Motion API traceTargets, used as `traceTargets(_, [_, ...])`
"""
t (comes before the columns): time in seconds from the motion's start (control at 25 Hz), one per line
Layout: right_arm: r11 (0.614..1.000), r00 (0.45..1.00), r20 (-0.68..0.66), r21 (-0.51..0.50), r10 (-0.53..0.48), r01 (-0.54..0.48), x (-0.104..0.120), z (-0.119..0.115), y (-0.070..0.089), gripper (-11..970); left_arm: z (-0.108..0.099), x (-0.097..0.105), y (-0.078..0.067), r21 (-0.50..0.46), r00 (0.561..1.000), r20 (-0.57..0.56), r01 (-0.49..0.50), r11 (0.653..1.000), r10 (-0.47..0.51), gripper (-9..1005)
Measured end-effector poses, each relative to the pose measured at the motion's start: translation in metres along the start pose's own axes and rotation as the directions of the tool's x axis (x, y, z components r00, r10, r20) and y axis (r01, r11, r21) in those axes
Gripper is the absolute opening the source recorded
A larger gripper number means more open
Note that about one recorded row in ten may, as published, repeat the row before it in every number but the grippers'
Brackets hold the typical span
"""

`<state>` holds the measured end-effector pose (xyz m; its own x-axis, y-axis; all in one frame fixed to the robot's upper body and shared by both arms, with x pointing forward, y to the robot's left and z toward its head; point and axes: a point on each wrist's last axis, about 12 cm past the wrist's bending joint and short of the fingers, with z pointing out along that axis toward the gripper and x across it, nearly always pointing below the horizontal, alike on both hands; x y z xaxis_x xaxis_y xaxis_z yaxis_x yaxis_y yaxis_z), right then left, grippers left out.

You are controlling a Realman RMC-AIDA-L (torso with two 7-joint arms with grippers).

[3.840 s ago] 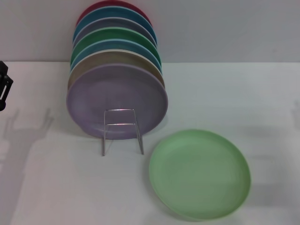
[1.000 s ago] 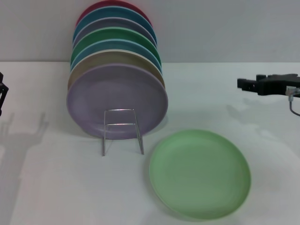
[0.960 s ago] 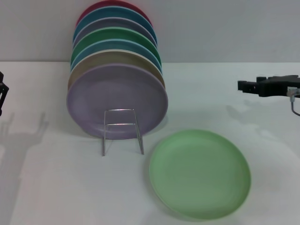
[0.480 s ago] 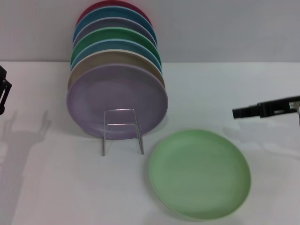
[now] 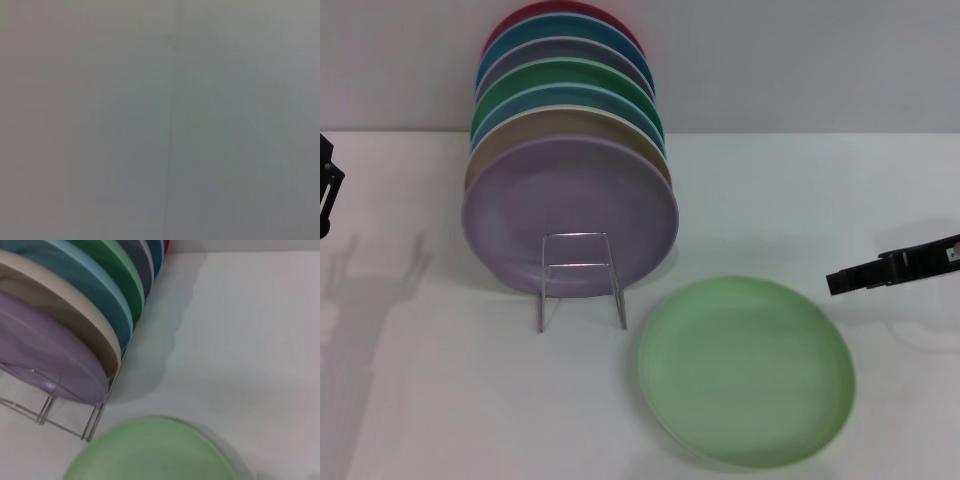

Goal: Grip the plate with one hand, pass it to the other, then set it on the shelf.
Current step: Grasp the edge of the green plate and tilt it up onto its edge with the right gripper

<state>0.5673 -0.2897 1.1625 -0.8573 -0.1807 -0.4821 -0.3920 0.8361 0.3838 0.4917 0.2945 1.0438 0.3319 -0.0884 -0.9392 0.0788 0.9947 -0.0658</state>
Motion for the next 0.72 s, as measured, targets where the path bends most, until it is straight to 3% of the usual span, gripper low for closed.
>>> traceTargets(0.72, [0.999,0.993,-0.108,0.010,0.050,-0.050,0.003,0.022,-0.003,608,-0.001,-0.001,0.002,-0.012,1.000,0.009,0.025,1.000,-0.025,844])
